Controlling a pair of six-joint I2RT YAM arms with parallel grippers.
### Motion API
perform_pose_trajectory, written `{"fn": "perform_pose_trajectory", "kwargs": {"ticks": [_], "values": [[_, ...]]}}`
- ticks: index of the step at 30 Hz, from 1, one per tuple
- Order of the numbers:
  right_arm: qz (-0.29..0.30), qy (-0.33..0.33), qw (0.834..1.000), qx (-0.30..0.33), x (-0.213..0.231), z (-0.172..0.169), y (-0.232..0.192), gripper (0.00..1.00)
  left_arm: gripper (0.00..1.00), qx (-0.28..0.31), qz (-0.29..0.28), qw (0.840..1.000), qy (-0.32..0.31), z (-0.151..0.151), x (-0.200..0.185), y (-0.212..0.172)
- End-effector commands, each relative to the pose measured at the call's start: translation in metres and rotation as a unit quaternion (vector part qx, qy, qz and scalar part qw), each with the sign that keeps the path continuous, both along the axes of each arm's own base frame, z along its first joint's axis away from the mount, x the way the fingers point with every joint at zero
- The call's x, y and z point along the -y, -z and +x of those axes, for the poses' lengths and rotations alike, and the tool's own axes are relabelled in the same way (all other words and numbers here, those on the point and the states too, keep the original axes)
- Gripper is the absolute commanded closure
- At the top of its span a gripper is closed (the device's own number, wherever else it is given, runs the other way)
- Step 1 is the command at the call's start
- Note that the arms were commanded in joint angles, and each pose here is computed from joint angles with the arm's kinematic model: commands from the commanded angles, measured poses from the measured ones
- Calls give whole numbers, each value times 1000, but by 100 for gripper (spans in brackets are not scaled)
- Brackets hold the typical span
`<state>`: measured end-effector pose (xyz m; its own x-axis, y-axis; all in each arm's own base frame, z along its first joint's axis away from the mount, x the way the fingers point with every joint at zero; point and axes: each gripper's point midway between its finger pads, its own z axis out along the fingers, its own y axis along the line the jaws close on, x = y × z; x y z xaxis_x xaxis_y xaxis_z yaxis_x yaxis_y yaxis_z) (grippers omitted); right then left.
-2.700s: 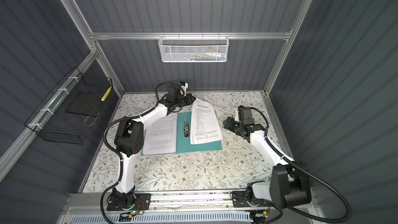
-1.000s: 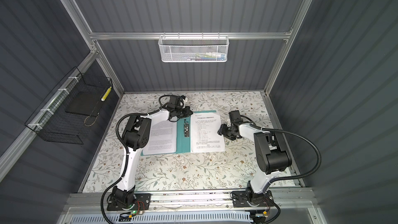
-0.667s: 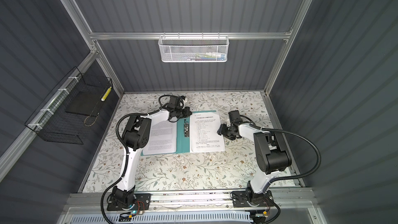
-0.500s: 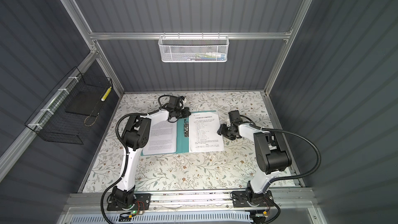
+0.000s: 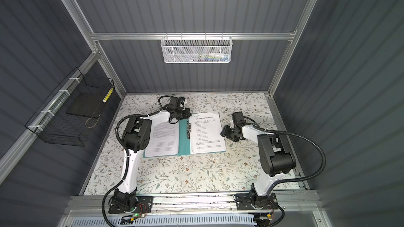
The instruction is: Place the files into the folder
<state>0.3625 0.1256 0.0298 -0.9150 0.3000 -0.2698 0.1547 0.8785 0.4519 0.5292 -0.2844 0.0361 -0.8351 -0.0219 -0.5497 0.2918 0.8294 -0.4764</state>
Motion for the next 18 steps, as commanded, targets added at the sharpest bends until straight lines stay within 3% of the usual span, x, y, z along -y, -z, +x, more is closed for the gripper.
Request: {"fn": "perform_pose_trajectory", "kwargs": {"ticks": [1, 4, 5, 8, 10, 14, 18], "values": [[7, -2, 1000, -2, -4, 4, -1, 39, 100, 8, 10, 1000, 2, -3, -7, -16], [8, -2, 1000, -2, -5, 3, -1, 39, 100, 6, 11, 1000, 2, -2, -7, -16], [9, -4, 1000, -3, -6, 3, -2, 39, 95, 4, 12, 1000, 3, -2, -6, -16], [11, -12, 1000, -1, -12, 2, -4, 39, 53, 3, 19, 1000, -1, -1, -9, -16], [7, -22, 1000, -1, -19, 1, -5, 39, 37, 7, 20, 1000, -4, 0, -10, -20], [0, -31, 1000, -2, -29, -1, -6, 39, 26, 20, 21, 1000, -9, 0, -12, -33], [1, -37, 999, 1, -36, -1, -9, 39, 24, 39, 20, 999, -15, 1, -15, -52]]}}
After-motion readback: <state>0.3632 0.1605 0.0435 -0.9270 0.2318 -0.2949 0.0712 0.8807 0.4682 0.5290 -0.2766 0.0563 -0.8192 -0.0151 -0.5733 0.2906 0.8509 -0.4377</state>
